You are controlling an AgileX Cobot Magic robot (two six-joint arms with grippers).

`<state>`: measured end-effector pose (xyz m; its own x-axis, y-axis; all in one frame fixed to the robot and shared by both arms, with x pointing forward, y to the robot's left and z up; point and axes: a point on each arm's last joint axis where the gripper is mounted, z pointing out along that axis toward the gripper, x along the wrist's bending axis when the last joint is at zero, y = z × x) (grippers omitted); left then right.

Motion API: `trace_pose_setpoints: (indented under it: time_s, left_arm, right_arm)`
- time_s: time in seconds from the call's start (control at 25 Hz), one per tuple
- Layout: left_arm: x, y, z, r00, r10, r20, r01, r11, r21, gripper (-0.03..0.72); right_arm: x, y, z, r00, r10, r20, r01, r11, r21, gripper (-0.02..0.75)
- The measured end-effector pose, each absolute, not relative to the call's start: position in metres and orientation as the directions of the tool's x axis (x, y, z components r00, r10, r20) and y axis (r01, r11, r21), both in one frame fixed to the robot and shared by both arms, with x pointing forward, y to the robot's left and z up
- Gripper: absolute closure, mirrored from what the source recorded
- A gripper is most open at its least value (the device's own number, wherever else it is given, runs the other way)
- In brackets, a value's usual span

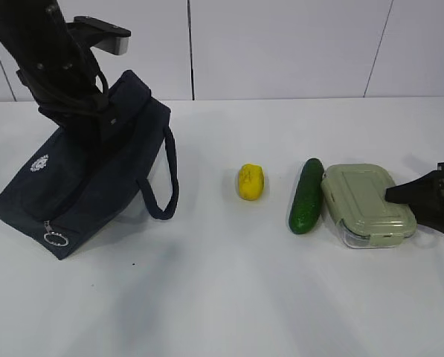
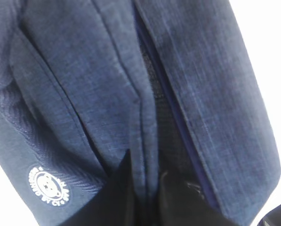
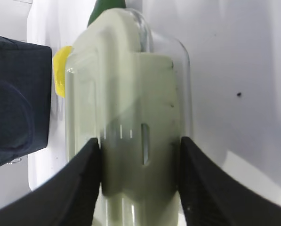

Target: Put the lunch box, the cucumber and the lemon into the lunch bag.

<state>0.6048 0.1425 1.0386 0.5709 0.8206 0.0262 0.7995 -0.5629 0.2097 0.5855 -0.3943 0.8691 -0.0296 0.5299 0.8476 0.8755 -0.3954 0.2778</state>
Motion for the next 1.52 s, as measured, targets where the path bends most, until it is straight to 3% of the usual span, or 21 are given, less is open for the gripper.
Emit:
trace_pose_setpoints:
  time_s: [0.68,1.08,1.52]
  left_arm:
    - [0.607,0.142,1.035,0.571,0.821,0.027,0.799,-0.563,0.211,0.677]
    - [0.607,0.142,1.035,0.571,0.82,0.029,0.799,-0.563,0.211,0.677]
    - [0.607,0.142,1.035,0.571,0.82,0.029,0.799,-0.563,0.211,0.677]
  right_arm:
    - [0.588,-0.396,0.873,0.007,0.521,0.853,0.858,-0.442,0.262,0.371]
    - [0.59,-0.397,0.911,-0.033,0.536,0.844,0.821,-0.467,0.329,0.372]
    - [0.597,-0.35,0.945,-0.136,0.533,0.835,0.845,-0.378,0.379,0.372]
